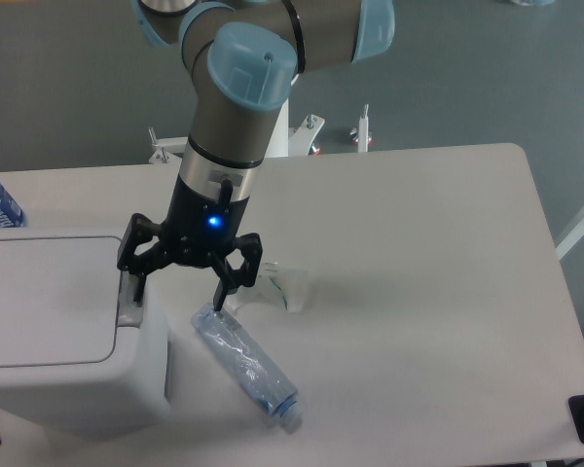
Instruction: Open the trash can
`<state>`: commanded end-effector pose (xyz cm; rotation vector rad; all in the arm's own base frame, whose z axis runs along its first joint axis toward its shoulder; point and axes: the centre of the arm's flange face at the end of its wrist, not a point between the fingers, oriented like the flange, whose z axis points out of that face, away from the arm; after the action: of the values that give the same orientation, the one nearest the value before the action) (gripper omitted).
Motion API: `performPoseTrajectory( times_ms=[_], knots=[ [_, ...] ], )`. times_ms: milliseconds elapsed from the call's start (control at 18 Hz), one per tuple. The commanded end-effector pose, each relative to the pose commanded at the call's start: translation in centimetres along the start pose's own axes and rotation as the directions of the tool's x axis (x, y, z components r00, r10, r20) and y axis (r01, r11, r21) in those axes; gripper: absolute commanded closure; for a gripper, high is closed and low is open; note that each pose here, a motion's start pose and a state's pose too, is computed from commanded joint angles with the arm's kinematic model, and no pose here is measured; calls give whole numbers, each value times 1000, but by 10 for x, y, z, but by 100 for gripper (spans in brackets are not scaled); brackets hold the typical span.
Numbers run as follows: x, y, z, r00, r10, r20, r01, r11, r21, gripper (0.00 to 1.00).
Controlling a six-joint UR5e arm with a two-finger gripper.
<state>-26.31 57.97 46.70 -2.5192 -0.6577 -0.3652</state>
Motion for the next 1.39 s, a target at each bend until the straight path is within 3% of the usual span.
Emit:
performPoseTrajectory(
  times_ms=[722, 944, 1389],
  knots=[
    [-1, -1, 1, 1000, -1, 1, 1, 1000, -2, 0],
    [11, -17, -28, 999, 39, 11, -40, 997, 67, 0],
    [-18, -48, -86, 983, 31, 183, -69, 976, 206, 0]
  ],
)
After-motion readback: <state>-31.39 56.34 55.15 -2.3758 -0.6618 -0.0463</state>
